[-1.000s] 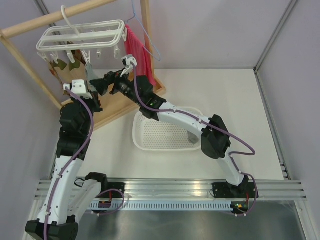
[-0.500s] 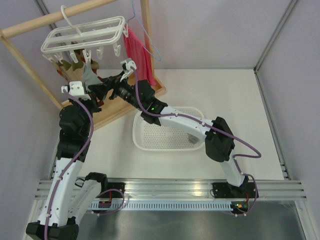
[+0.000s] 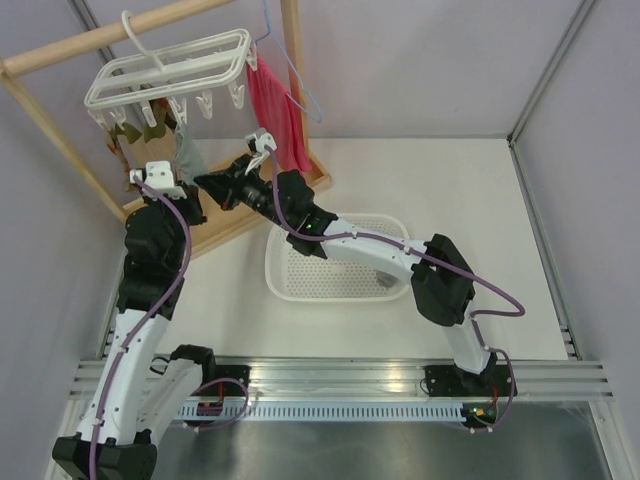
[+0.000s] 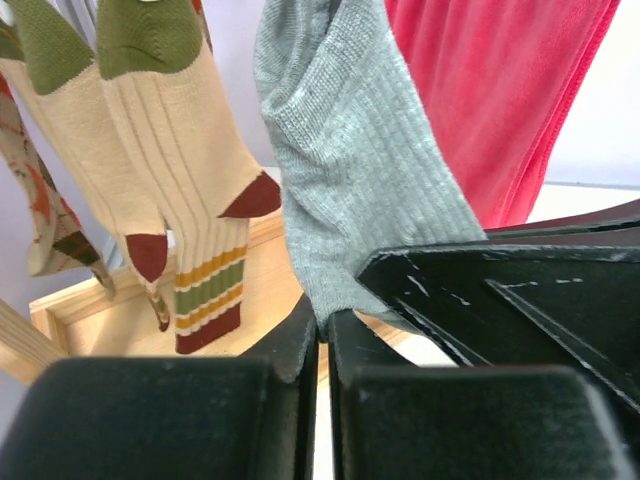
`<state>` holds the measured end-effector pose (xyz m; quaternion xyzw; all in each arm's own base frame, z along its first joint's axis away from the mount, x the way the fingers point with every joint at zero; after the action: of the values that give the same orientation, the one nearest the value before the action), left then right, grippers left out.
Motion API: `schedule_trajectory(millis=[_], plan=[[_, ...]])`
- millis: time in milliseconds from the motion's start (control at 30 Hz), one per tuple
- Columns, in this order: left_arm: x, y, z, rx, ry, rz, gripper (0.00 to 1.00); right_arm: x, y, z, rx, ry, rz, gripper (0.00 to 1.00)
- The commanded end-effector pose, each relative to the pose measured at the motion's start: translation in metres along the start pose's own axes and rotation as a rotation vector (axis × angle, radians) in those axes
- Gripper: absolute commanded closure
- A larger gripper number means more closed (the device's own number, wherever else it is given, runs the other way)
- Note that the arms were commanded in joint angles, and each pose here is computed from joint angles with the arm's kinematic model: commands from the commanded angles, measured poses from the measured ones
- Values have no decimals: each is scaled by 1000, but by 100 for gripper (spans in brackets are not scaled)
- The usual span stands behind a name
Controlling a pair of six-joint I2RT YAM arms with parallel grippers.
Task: Remove the socks clipped to the hanger
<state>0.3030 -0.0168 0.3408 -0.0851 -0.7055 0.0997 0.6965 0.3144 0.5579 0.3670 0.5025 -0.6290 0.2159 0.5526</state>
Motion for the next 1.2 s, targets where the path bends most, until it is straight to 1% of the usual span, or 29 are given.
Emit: schedule_trajectory(millis=[0, 67, 100, 133, 267, 433, 533, 567, 600, 733, 767, 833, 867, 933, 967, 1000, 1167], plan=[[13, 0, -4, 18, -36, 23, 75, 39, 17, 7, 36, -84, 24, 99], [16, 7, -4, 68, -42, 42, 29, 40, 13, 10, 17, -85, 32, 99], [18, 9, -4, 87, -43, 47, 4, 43, 13, 11, 14, -82, 35, 99], [19, 15, -3, 126, -43, 55, 0, 43, 14, 11, 13, -78, 39, 99], [42, 20, 8, 182, -74, 92, 0, 50, 15, 14, 10, -71, 64, 99], [78, 14, 25, 181, -139, 153, 0, 46, 13, 15, 0, -46, 92, 99], [99, 7, 26, 160, -174, 167, 0, 42, 10, 15, -6, -35, 98, 99], [96, 5, 16, 157, -147, 156, 0, 40, 9, 15, -9, -31, 98, 99], [107, 1, 14, 151, -160, 160, 0, 38, 8, 14, -10, -26, 99, 99], [119, -7, -8, 150, -148, 164, 0, 33, 6, 14, -12, -17, 109, 99], [130, -11, -10, 139, -165, 172, 0, 34, 6, 14, -13, -16, 119, 99], [128, -16, -27, 127, -138, 169, 0, 31, 3, 13, -35, -7, 130, 99], [136, -20, -30, 119, -148, 170, 0, 32, 3, 13, -40, -8, 138, 99], [129, -20, -47, 134, -108, 151, 0, 32, 3, 13, -41, -3, 143, 99], [135, -21, -50, 134, -114, 149, 0, 32, 4, 13, -40, -3, 144, 99], [128, -21, -59, 143, -92, 142, 0, 31, 6, 13, -36, 1, 150, 99], [131, -19, -72, 166, -92, 135, 2, 32, 8, 13, -39, 5, 163, 99]])
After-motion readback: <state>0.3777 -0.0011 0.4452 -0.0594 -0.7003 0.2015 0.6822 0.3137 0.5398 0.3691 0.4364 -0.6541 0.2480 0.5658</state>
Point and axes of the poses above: each gripper's point midway between its finger pads, its own z axis back along the fingers, its own y axis along the line the jaws close on, x = y × z, the point moved 1 cm from there along z, back along the fingers, and after that the axes turned 12 degrees about z, right-handed, at the moved point
